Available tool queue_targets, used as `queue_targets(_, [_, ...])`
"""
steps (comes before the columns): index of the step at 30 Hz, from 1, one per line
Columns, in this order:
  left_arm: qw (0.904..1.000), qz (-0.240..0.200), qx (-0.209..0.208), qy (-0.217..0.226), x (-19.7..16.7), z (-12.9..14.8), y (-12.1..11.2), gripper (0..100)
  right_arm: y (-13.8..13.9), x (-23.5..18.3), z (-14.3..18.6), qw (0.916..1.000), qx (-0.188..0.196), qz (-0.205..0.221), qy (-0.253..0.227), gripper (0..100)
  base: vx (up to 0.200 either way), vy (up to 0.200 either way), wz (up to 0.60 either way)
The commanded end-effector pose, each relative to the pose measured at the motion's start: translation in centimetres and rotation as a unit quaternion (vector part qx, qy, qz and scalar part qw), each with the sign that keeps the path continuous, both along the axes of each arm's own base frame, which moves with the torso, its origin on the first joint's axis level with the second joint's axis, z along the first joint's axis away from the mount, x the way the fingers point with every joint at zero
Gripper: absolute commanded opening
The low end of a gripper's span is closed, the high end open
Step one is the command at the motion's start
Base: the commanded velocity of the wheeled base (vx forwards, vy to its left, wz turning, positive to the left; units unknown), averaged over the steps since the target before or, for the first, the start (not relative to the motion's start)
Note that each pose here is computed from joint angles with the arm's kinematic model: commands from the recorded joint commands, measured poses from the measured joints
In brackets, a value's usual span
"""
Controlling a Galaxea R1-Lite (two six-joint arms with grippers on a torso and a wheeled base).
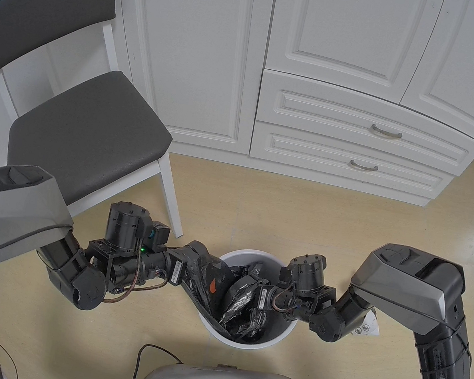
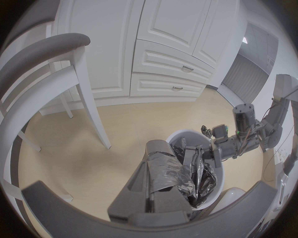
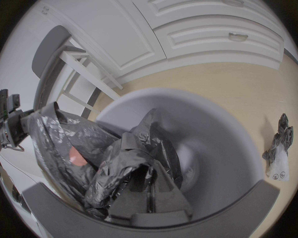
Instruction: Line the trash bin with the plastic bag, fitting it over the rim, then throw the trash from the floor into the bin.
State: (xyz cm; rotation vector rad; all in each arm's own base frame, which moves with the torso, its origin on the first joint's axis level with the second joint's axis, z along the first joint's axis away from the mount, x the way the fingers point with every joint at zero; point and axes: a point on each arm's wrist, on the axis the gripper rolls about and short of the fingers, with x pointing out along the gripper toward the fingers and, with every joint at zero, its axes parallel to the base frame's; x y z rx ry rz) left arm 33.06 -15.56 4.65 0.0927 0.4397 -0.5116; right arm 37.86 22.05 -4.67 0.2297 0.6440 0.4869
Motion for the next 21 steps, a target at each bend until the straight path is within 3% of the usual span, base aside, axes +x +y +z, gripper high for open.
queue_targets(1, [0.9999,0.001,-0.005,-0.011,-0.1,0.8,0.1,0,0.5,0.9,-1.7,0.9998,-0.008,-0.001,0.016,0,0.0,0.0,0.0])
queue_targets(12, [0.9998,0.0,-0.01,-0.019,-0.4,1.6,0.2,0,3.1,3.8,-0.7,0.9966,-0.051,-0.002,0.065,0,0.0,0.0,0.0])
queue_targets(16, [0.9997,0.0,-0.011,-0.02,-0.8,1.9,0.3,0,3.8,4.0,2.9,0.9969,-0.06,-0.027,0.042,0,0.0,0.0,0.0])
queue_targets(21, [0.9995,0.006,-0.027,-0.016,-0.8,2.2,0.3,0,2.4,2.2,7.4,0.9974,-0.054,-0.035,0.033,0,0.0,0.0,0.0])
